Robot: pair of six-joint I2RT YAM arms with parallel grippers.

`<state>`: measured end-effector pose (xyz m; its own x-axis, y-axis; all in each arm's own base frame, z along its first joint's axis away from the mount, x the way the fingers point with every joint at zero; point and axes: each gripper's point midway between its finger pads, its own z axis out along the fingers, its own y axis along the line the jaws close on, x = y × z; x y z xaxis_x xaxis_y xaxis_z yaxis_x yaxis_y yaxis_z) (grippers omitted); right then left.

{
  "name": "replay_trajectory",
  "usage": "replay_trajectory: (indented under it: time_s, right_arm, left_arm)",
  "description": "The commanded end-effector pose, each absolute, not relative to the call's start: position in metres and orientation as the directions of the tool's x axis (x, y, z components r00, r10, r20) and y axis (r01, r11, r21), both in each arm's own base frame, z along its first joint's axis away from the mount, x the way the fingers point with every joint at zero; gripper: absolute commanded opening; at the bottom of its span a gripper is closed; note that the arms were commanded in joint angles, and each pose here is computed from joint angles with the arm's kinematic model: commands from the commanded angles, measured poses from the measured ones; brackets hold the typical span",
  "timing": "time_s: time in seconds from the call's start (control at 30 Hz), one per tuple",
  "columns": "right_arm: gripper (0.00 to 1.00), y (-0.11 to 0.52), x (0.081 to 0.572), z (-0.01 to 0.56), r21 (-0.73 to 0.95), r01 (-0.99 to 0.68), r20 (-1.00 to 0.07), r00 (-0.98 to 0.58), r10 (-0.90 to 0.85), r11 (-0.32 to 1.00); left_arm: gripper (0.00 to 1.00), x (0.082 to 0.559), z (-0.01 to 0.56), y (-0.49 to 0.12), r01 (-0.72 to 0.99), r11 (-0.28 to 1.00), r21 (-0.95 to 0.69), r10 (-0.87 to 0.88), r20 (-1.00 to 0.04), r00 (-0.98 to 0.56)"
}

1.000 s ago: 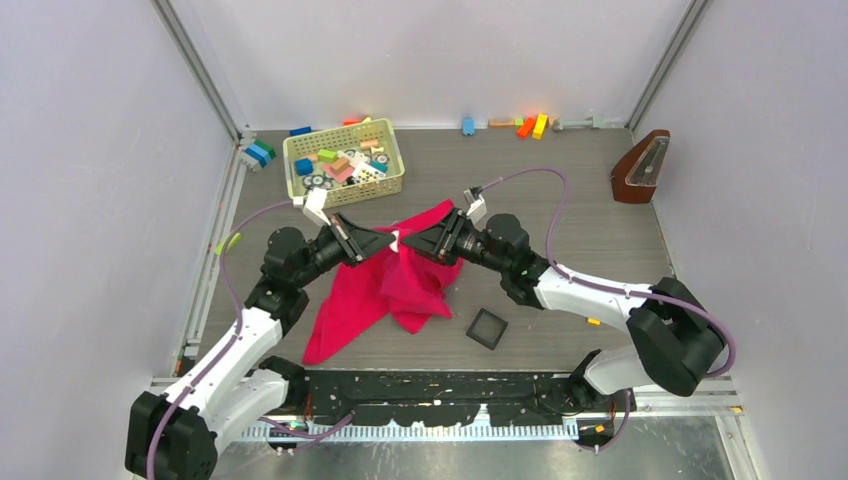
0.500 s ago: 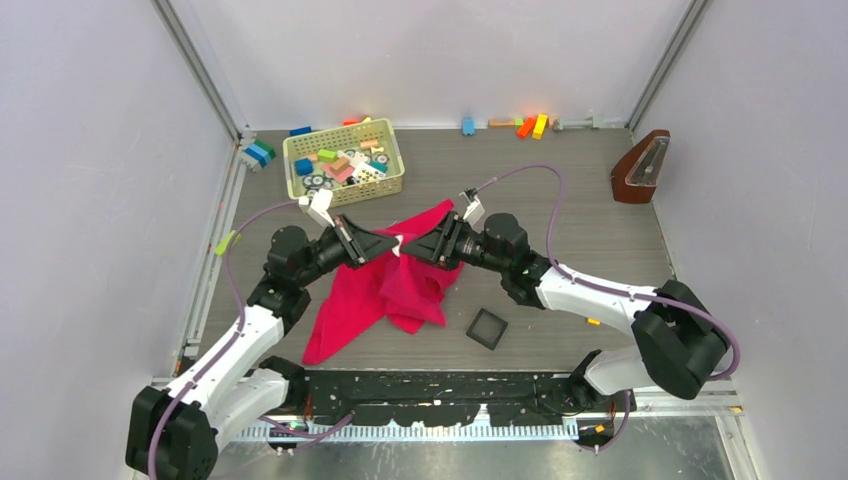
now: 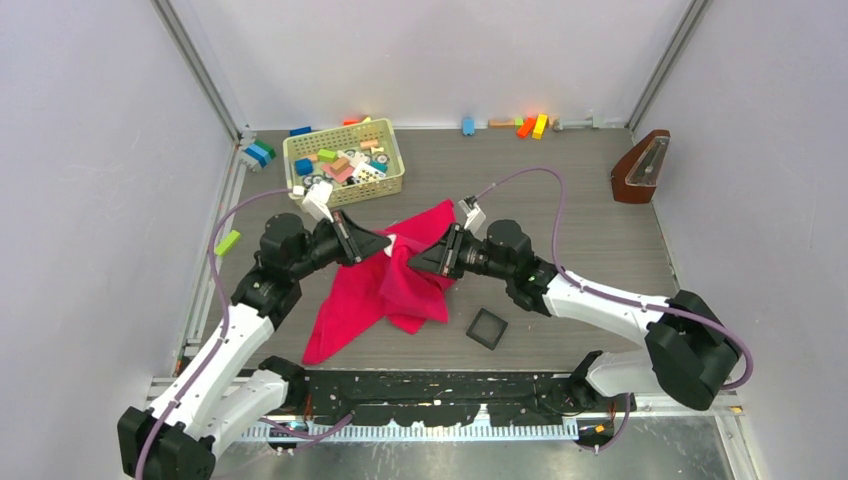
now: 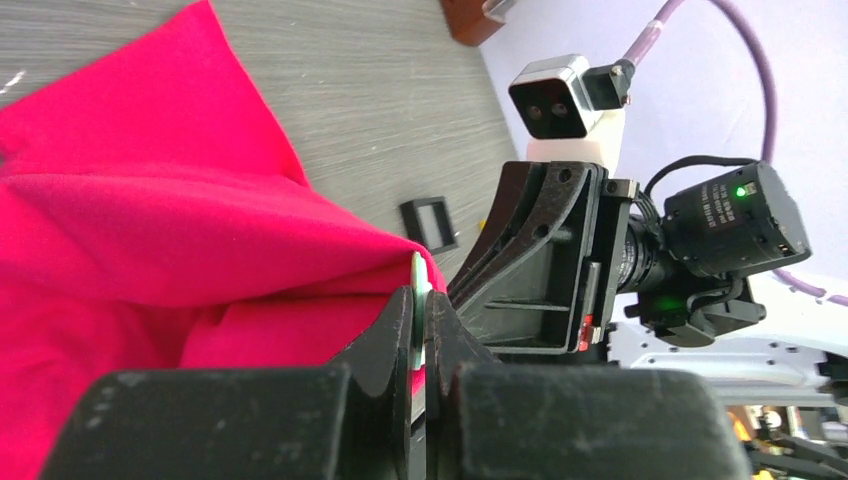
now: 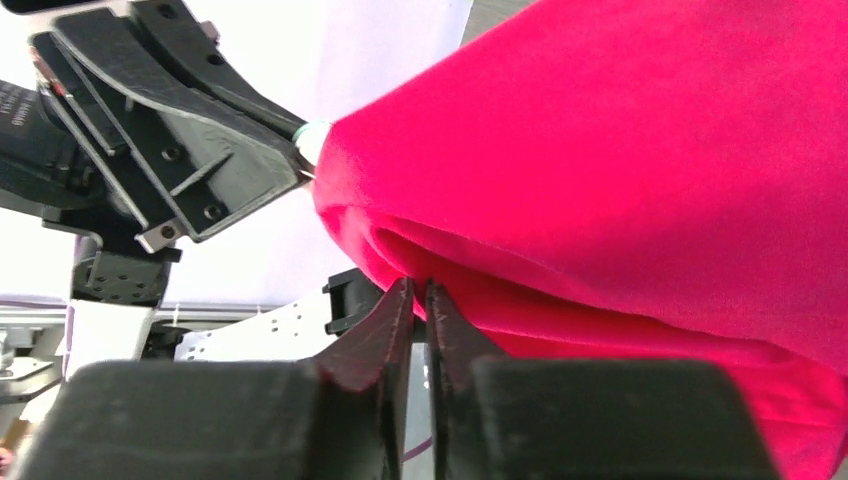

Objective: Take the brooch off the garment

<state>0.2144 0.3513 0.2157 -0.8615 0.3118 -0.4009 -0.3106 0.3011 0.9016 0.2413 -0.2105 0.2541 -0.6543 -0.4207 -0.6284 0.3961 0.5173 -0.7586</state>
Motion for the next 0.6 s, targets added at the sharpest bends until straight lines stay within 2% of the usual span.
replay_trajectory:
  time_s: [0.0,0.1,0.2,0.3,0.37,0.5,0.57]
  right_arm:
    - [0.08,0.361,0.211,0.222,0.894,-0.367,-0.432,-0.859,0.276,0.258]
    - [0.04,0.363,0.214,0.229,0.887,-0.385,-0.449,-0.849,0.278,0.255]
    - [0.01,0.360,0.221,0.228,0.865,-0.392,-0.479,-0.831,0.282,0.313]
    - [0.01,0.353,0.229,0.235,0.829,-0.419,-0.531,-0.798,0.286,0.371]
    - [0.05,0.351,0.229,0.236,0.808,-0.440,-0.558,-0.785,0.268,0.393]
    - [0.01,0.344,0.232,0.235,0.777,-0.444,-0.586,-0.770,0.255,0.445]
    - [0.01,0.337,0.237,0.238,0.763,-0.443,-0.604,-0.749,0.273,0.470]
  left_arm:
    - [0.00,0.237,0.249,-0.204,0.393,0.619,-0.680,-0.300,-0.667,-0.682]
    - [0.00,0.236,0.235,-0.194,0.354,0.702,-0.618,-0.238,-0.671,-0.702]
    - [0.00,0.232,0.221,-0.187,0.330,0.750,-0.574,-0.175,-0.652,-0.738]
    - [0.00,0.229,0.212,-0.182,0.313,0.781,-0.540,-0.130,-0.632,-0.764]
    - [0.00,0.228,0.211,-0.181,0.310,0.786,-0.535,-0.133,-0.636,-0.760]
    - [0.00,0.229,0.207,-0.171,0.294,0.823,-0.487,-0.118,-0.652,-0.749]
    - [0.00,0.225,0.195,-0.166,0.293,0.843,-0.451,-0.064,-0.624,-0.779]
